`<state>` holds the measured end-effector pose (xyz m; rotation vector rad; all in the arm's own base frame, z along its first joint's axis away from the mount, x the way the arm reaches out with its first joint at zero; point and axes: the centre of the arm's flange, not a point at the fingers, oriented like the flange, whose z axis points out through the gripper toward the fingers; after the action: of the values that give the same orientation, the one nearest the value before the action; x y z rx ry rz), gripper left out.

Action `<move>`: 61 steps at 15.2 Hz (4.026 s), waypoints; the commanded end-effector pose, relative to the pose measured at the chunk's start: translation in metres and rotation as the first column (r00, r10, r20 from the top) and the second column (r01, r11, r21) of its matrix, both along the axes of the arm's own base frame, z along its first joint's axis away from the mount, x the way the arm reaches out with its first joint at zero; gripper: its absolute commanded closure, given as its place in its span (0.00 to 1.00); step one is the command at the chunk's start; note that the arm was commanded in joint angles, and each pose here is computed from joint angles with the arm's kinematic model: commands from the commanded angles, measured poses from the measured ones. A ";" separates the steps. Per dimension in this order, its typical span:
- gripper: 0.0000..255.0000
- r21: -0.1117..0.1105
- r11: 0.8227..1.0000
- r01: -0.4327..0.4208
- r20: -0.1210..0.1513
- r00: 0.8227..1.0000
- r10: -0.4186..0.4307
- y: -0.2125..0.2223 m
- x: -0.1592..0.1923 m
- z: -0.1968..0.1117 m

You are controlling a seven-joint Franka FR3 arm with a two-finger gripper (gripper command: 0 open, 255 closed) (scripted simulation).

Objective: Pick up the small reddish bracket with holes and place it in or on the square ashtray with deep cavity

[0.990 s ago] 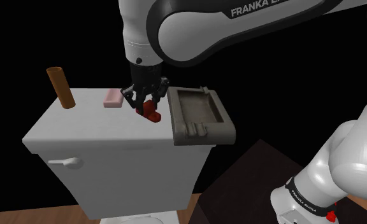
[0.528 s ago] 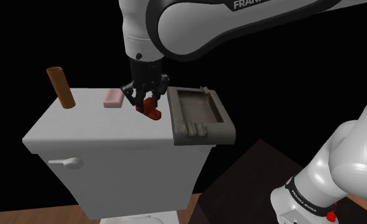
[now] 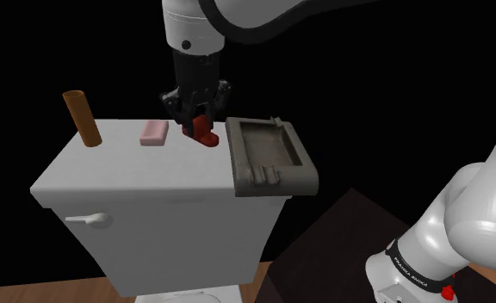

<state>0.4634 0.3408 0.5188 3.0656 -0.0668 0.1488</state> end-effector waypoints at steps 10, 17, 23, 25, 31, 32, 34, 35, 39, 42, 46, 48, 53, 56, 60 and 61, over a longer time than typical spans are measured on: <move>1.00 0.000 1.000 0.000 0.000 1.000 0.000 0.000 -0.001 0.058; 1.00 0.000 1.000 0.000 0.000 1.000 0.000 -0.055 -0.036 0.069; 1.00 0.000 1.000 0.000 0.000 1.000 0.000 -0.122 -0.078 0.073; 1.00 0.000 1.000 0.000 0.000 1.000 0.000 -0.134 -0.085 0.068; 1.00 0.000 1.000 0.000 0.000 1.000 0.000 -0.134 -0.085 0.036; 1.00 0.000 1.000 0.000 0.000 1.000 0.000 -0.134 -0.085 0.031; 1.00 0.000 1.000 0.000 0.000 1.000 0.000 -0.134 -0.085 0.021; 1.00 0.000 1.000 0.000 0.000 1.000 0.000 -0.134 -0.085 0.015; 1.00 0.000 1.000 0.000 0.000 1.000 0.000 -0.134 -0.085 -0.004; 1.00 0.000 1.000 0.000 0.000 1.000 0.000 -0.134 -0.085 -0.004; 1.00 0.000 1.000 0.000 0.000 1.000 0.000 -0.134 -0.085 -0.004; 0.00 0.000 1.000 0.000 0.000 1.000 0.000 -0.134 -0.085 -0.004; 0.00 0.000 1.000 0.000 0.000 1.000 0.000 -0.133 -0.086 0.010; 0.00 0.000 1.000 0.000 0.000 1.000 0.000 -0.130 -0.090 0.046; 0.00 0.000 1.000 0.000 0.000 1.000 0.000 -0.130 -0.090 0.046; 0.00 0.000 1.000 0.000 0.000 1.000 0.000 -0.130 -0.090 0.046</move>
<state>0.3740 0.2110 0.5646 3.0654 -0.0669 0.1485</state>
